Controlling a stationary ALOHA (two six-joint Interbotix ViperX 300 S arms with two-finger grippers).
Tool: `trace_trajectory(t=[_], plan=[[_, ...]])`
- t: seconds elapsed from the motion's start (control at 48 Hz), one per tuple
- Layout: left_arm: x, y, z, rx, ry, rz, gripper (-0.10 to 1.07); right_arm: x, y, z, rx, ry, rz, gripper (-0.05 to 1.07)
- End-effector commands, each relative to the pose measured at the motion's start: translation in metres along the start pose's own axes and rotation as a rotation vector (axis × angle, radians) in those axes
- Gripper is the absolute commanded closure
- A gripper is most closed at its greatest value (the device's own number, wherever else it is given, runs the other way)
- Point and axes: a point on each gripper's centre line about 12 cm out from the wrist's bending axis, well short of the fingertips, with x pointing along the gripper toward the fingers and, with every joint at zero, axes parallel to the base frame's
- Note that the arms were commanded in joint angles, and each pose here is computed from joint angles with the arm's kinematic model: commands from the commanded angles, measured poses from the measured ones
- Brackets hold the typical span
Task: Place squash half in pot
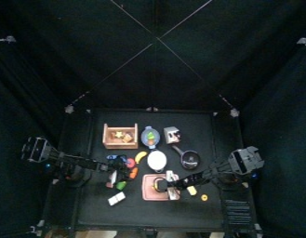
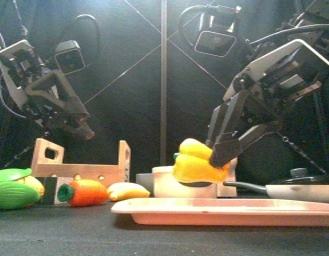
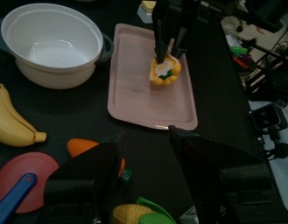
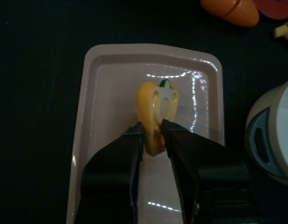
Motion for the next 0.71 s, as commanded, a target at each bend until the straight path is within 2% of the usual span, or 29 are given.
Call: trace_trajectory(t=[0.0,0.271,0.458,0.562,0.688], plan=[[0.003,-0.004,0.010,0.002,-0.027,-0.010,0.15,-0.013,-0.008,0.018,0.019,-0.058,-0.023,0.43],[0.004,-0.003,0.012,-0.026,-0.033,0.001,0.15,-0.038,-0.041,0.036,0.076,-0.119,-0.128,0.43],[0.006,-0.002,0.021,-0.032,-0.057,0.005,0.15,-0.059,-0.082,0.047,0.176,-0.175,-0.214,0.43],[0.007,-0.003,0.024,-0.033,-0.065,0.003,0.15,-0.062,-0.101,0.046,0.215,-0.177,-0.251,0.43],[0.008,-0.004,0.022,-0.036,-0.056,0.002,0.15,-0.054,-0.117,0.039,0.248,-0.148,-0.285,0.43]])
